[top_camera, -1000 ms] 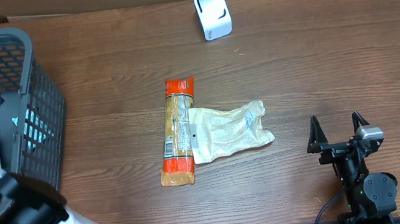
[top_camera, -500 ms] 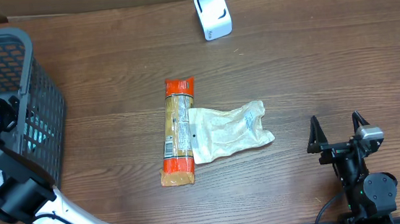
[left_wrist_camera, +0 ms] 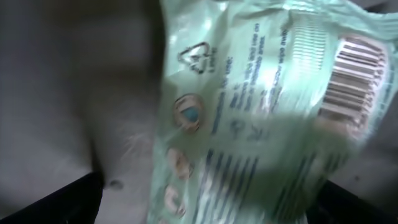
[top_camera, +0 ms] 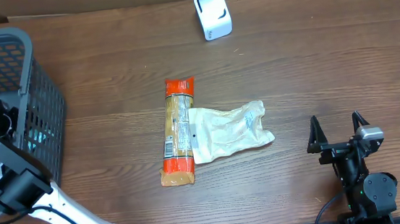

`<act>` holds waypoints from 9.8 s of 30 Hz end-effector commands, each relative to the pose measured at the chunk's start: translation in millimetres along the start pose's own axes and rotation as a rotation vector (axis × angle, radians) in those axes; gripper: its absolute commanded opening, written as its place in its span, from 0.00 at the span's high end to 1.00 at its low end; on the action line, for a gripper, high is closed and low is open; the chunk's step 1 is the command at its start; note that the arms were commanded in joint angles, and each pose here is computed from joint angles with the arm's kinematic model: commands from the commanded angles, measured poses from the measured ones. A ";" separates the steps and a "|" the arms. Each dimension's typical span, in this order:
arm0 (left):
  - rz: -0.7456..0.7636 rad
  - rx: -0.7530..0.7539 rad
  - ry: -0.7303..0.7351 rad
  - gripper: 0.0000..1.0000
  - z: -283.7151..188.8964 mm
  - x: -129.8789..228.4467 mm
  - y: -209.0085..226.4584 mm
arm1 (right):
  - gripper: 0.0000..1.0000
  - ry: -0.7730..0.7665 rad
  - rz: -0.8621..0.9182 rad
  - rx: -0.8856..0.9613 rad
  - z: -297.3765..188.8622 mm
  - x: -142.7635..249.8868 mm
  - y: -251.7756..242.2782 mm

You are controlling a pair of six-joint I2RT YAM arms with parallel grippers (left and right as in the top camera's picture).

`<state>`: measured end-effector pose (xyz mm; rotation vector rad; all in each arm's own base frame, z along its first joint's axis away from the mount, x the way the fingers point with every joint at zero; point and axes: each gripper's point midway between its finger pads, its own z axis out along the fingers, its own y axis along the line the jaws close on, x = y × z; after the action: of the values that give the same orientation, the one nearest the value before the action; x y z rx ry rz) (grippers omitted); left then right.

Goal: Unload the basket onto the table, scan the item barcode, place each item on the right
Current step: 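Reach into the basket and grasp the green wipes pack with left gripper, then hold the wipes pack barcode to the scanner, then drop it on table, then reach into the basket and grasp the white bottle with left gripper, then lift the white bottle out and set it beside the pasta pack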

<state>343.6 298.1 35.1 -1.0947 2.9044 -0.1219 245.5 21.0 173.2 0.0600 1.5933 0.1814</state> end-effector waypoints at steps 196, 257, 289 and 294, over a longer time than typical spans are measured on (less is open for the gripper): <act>0.152 -0.050 -0.137 0.96 7.3 13.0 76.9 | 0.00 -0.004 -0.004 0.002 0.1 1.8 -0.2; 0.626 0.247 -0.164 0.90 7.4 224.0 -265.2 | 0.00 -0.004 -0.004 0.002 0.1 1.8 -0.2; 0.706 0.508 -0.462 0.00 -229.2 232.7 -301.5 | 0.00 -0.005 -0.004 0.002 0.1 1.6 -0.1; 0.885 0.509 -0.657 0.00 -283.3 249.6 -286.6 | 0.00 -0.008 -0.003 -0.001 0.1 0.7 0.3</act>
<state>341.6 -65.2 302.8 0.0677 2.4006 -0.4239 245.6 21.0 173.5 0.0600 1.5918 0.1815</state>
